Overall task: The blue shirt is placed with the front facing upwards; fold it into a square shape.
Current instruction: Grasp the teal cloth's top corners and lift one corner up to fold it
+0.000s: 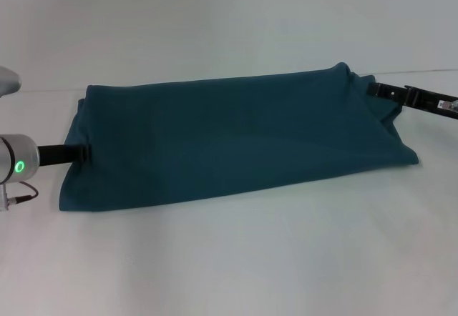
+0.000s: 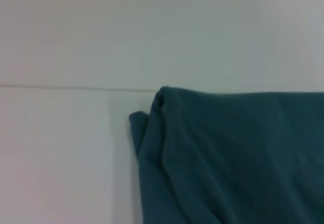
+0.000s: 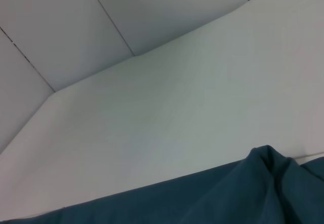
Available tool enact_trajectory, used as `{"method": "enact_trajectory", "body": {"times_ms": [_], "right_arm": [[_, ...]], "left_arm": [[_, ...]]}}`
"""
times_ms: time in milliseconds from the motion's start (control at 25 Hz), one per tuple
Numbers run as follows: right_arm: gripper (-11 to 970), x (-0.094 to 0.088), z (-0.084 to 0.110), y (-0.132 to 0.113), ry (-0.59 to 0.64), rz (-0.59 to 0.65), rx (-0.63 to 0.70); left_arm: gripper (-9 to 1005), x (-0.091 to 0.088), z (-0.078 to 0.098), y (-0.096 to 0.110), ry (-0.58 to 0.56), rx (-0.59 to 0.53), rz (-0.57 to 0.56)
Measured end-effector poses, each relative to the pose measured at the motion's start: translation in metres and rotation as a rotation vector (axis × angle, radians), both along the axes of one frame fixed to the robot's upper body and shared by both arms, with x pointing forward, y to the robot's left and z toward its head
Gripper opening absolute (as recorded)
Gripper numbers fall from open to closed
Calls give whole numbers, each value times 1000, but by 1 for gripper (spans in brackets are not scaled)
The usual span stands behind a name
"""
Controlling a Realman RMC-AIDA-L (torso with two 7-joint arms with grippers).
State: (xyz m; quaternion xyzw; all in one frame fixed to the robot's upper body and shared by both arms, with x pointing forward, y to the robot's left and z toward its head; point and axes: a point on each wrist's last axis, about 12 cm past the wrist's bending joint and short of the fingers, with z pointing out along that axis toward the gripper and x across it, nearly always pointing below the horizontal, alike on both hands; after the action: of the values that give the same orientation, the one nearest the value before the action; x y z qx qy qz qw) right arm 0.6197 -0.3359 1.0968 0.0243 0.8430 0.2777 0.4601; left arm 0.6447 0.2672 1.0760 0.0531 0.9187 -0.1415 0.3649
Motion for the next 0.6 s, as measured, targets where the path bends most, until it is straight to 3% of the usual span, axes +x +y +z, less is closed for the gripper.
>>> {"method": "enact_trajectory", "body": {"times_ms": [240,600], "right_arm": [[812,0,0,0,3,-4,5],[812,-2,-3,-3,10,-17,2]], "left_arm": [[18,2,6,-6,-29,-25,-22],[17,4,14,-18,-50,-41,-62]]}}
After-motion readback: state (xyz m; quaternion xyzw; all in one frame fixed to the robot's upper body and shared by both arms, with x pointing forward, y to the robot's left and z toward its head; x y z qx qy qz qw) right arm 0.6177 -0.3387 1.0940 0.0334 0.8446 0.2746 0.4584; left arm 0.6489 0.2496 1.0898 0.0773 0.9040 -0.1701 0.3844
